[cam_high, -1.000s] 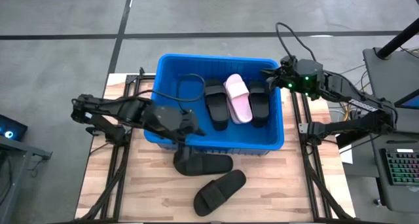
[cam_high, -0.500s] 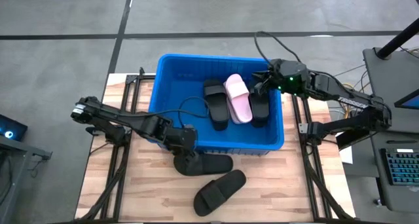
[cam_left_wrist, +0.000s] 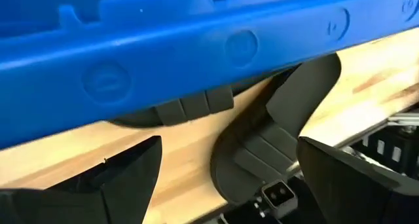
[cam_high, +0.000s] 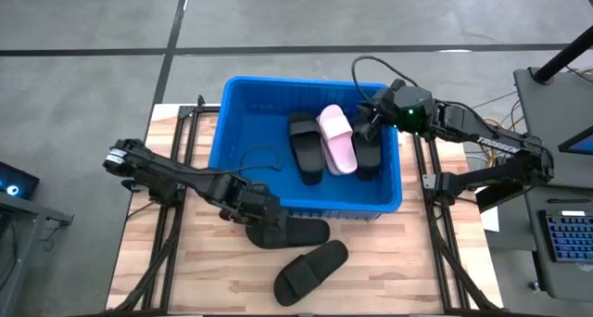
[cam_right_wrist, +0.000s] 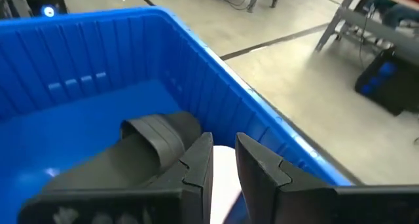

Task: Pick and place slides into bin
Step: Put the black slide into the blue bin

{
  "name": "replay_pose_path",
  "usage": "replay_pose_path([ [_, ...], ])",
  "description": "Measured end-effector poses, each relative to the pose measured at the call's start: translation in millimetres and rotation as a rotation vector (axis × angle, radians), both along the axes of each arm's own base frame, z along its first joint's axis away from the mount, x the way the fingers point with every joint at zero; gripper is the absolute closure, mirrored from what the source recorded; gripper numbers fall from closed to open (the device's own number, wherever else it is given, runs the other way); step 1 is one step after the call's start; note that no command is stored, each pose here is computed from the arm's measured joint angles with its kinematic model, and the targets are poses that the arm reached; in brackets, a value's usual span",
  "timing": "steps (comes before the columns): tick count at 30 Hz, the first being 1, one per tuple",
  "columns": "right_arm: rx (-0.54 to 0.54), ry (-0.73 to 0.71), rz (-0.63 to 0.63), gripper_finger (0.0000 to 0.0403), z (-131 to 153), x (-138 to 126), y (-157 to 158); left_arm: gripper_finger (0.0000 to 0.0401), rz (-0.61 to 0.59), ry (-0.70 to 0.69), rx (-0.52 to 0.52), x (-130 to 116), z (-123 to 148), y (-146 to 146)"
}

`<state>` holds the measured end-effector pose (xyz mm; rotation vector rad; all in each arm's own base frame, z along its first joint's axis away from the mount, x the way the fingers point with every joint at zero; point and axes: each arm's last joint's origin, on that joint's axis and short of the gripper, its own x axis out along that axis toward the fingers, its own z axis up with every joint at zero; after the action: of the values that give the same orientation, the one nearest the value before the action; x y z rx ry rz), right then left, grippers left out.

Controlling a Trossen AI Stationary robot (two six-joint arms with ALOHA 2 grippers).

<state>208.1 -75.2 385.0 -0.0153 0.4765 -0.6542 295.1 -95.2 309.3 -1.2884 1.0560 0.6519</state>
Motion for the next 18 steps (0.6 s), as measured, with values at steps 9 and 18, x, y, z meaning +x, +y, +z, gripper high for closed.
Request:
replay_pose_path([
  [9, -0.098, 0.093, 0.062, 0.0346, -1, 0, 0, 0.0063, 0.189, 0.050, -0.063, 16, -28, -27],
  [18, -0.134, 0.126, 0.084, 0.0346, -1, -1, 0, 0.0063, 0.285, 0.019, -0.101, 48, -42, -43],
])
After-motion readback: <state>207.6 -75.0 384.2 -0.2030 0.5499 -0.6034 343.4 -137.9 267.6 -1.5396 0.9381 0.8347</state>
